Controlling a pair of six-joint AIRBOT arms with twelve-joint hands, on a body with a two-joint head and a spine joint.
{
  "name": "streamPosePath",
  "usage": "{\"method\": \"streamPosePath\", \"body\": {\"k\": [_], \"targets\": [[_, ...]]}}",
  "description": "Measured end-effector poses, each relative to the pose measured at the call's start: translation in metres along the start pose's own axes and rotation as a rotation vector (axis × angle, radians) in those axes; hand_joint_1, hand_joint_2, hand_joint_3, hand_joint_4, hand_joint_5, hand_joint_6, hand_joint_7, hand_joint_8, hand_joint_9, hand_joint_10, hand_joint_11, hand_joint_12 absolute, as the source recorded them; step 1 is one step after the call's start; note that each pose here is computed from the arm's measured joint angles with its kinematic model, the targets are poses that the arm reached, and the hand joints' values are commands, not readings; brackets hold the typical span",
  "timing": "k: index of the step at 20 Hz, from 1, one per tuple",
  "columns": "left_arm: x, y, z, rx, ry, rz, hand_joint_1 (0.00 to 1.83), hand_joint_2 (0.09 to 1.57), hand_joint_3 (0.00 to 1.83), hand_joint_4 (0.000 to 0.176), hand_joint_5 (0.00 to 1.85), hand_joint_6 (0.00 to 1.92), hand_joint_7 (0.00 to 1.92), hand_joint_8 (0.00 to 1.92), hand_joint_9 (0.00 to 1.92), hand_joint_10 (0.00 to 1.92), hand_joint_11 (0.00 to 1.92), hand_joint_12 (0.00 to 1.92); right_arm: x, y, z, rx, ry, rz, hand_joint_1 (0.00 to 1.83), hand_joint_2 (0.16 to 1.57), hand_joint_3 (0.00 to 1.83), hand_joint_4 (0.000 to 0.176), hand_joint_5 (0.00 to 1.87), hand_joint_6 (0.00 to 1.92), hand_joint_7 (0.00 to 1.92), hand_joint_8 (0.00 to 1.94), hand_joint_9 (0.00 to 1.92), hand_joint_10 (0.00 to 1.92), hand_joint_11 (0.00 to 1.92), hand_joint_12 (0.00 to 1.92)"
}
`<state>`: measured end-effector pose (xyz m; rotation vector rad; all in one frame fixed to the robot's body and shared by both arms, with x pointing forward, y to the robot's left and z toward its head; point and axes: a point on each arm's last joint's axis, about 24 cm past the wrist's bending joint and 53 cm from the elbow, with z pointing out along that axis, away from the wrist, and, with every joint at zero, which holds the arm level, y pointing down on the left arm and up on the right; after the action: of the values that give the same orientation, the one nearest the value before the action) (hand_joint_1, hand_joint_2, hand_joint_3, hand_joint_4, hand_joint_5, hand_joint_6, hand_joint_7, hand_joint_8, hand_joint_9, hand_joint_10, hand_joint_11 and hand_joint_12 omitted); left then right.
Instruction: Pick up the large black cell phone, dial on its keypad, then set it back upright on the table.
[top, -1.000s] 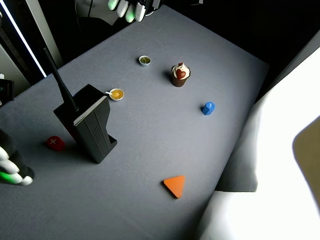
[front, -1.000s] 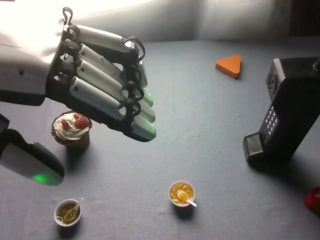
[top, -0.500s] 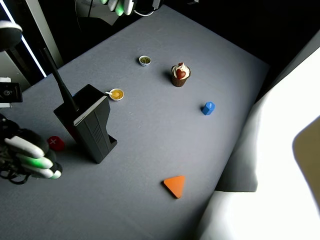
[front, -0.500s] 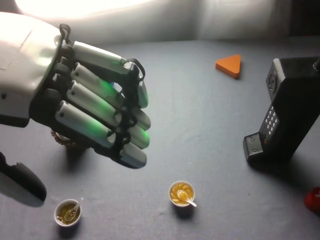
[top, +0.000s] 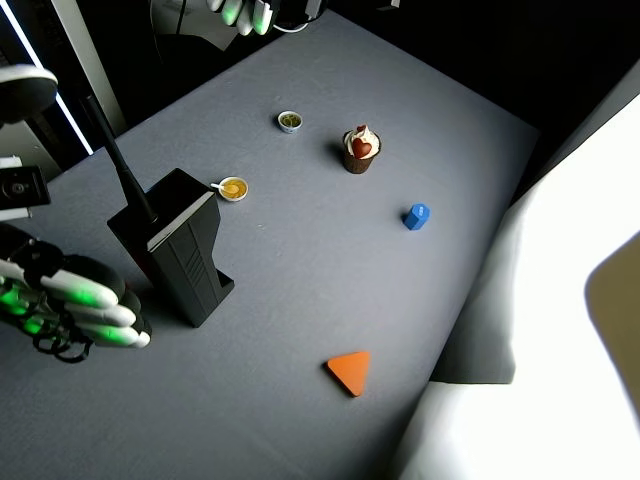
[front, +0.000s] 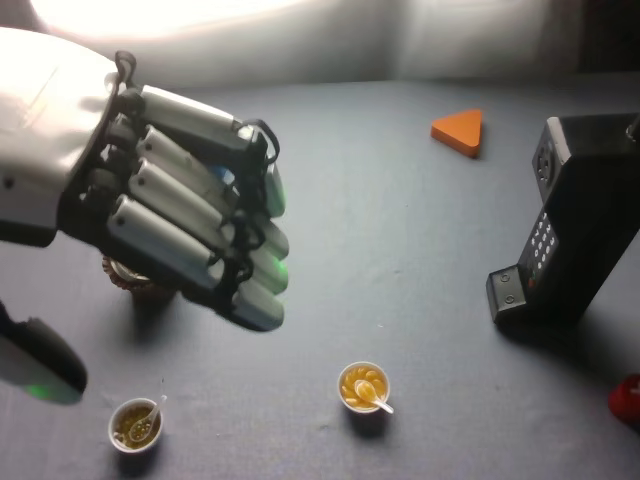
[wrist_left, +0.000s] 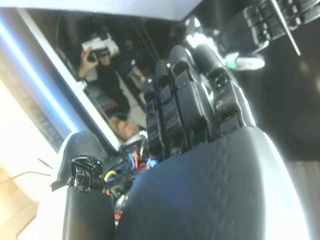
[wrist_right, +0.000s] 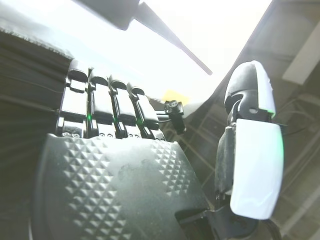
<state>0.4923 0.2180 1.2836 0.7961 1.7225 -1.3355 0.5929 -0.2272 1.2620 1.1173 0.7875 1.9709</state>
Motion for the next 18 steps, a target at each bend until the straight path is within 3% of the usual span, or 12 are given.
{"method": "streamPosePath", "body": {"k": [4,10,18], "targets": [[-0.002,0.000,0.000,0.001,-0.008,-0.009,0.24,1.28,0.00,0.000,0.40,0.00,0.44,0.00,0.44,0.00,0.00,0.93,-0.002,-0.006,0.003,0.000,0.017,0.029,0.67,0.99,0.01,0.000,0.00,0.00,0.00,0.00,0.00,0.00,0.00,0.04],[-0.001,0.003,0.000,-0.013,-0.002,-0.006,0.22,1.29,0.00,0.000,0.40,0.00,0.42,0.00,0.42,0.00,0.00,0.91,0.007,-0.023,0.003,0.030,0.093,0.071,0.75,0.98,0.00,0.000,0.00,0.00,0.00,0.00,0.00,0.00,0.00,0.03],[-0.006,0.001,0.002,-0.001,-0.019,0.003,0.20,1.29,0.00,0.000,0.39,0.00,0.43,0.00,0.44,0.00,0.00,0.93,-0.006,-0.025,0.011,0.012,0.090,0.076,0.76,0.99,0.00,0.000,0.00,0.00,0.00,0.00,0.00,0.00,0.00,0.00]]}}
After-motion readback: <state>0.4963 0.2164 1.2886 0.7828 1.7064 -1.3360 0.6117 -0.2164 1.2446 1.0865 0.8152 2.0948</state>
